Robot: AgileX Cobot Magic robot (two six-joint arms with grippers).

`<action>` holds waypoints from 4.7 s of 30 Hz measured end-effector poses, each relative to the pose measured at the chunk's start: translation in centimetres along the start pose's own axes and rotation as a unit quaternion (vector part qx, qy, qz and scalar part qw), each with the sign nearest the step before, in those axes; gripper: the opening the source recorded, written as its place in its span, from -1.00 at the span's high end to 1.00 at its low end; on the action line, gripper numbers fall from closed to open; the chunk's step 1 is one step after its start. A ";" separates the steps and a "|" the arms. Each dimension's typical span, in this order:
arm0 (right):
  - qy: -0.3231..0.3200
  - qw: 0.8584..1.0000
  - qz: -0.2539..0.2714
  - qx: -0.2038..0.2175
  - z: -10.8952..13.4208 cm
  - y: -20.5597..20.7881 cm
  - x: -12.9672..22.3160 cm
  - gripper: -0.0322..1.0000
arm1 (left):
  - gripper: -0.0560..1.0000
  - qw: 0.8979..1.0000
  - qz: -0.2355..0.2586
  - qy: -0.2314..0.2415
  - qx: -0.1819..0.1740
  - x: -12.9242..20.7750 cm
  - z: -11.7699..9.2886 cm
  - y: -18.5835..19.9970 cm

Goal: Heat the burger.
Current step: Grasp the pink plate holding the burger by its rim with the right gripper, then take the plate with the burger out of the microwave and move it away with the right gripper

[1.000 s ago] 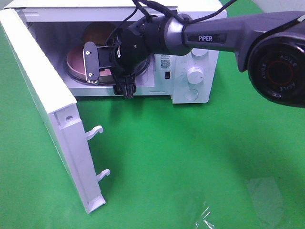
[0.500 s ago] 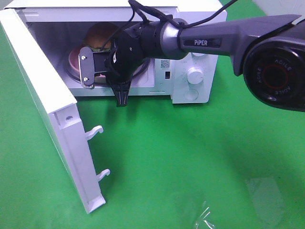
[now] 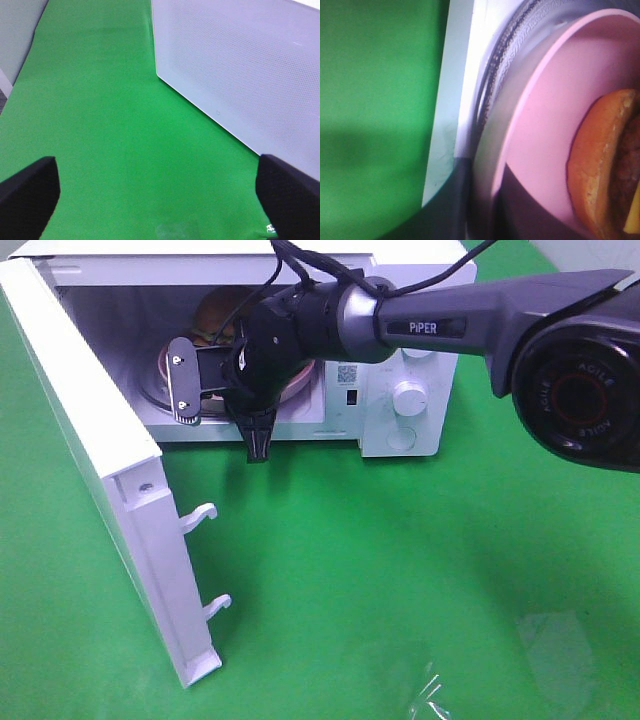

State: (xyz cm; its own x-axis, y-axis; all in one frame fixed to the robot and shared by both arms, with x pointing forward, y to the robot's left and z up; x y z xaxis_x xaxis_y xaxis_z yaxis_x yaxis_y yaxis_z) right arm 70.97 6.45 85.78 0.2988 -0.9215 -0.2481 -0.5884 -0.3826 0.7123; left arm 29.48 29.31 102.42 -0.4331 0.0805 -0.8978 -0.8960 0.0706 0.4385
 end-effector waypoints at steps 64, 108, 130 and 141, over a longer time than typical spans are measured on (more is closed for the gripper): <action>0.172 0.983 -0.033 -0.062 7.4 11.0 2.6 0.78 | -0.98 1.000 0.000 0.000 0.000 0.0 0.0 0.0; 0.141 0.990 -0.021 -0.011 12.7 24.2 6.9 0.78 | -0.98 1.000 0.000 0.000 0.000 0.0 0.0 0.0; 0.106 0.994 0.018 -0.017 15.0 30.3 9.7 0.78 | -0.98 1.000 0.000 0.000 0.000 0.0 0.0 0.0; 0.053 0.996 0.067 -0.016 16.6 34.0 12.3 0.78 | -0.98 1.000 0.000 0.000 0.000 0.0 0.0 0.0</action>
State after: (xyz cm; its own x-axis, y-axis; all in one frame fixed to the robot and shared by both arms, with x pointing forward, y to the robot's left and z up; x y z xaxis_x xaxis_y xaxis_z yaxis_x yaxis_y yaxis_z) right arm 42.13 -18.98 96.07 0.2973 -0.9514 -0.0804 -0.6048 -0.2528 0.7552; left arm 29.48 29.31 102.42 -0.4331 0.0805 -0.8978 -0.8960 0.0706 0.4385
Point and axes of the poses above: a point on each arm's last joint axis where the gripper is mounted, y pointing back along that axis away from the gripper, z along the wrist's bending axis when the last joint is at zero, x = y × z, the point moved 7 cm from there along -y, pointing out along that axis toward the gripper, and after that the axes turned 1 degree about y, right-handed, at the moved point
